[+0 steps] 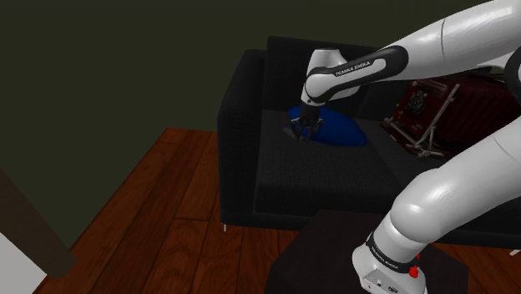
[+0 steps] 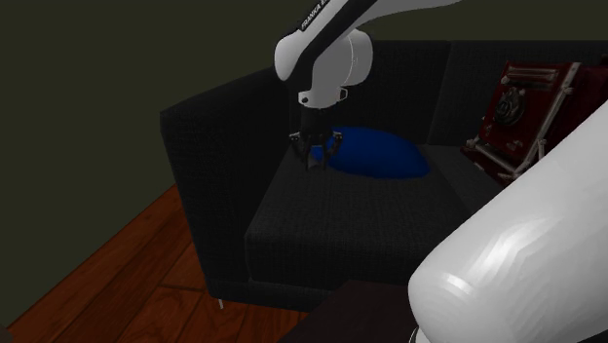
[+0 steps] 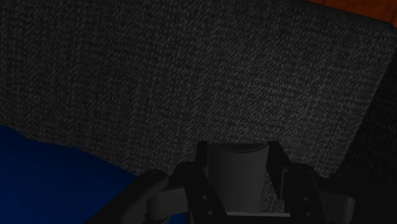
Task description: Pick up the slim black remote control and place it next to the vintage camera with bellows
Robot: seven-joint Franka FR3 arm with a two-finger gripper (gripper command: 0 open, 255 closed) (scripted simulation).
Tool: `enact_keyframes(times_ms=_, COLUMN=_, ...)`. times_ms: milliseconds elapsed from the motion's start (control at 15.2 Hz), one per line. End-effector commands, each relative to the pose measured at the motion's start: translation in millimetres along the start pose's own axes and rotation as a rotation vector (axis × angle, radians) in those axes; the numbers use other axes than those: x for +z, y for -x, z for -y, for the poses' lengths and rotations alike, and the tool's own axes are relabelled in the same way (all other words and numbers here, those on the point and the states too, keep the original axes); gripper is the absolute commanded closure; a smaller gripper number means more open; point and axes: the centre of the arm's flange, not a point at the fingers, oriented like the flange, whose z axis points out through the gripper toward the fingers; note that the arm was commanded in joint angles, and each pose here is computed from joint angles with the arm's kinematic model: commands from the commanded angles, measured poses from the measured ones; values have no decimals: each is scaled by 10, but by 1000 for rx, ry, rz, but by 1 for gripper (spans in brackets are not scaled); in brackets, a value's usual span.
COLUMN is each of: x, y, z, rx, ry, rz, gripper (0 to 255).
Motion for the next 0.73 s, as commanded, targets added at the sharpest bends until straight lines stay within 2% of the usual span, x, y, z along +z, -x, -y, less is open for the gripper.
enact_keyframes(times_ms=0, x=-113, y=-17, z=12, rx=0, ry=0, rz=0, gripper=255)
enact_keyframes(times_ms=660, x=-641, y=-24, z=16, rx=0, ry=0, rz=0, gripper=255)
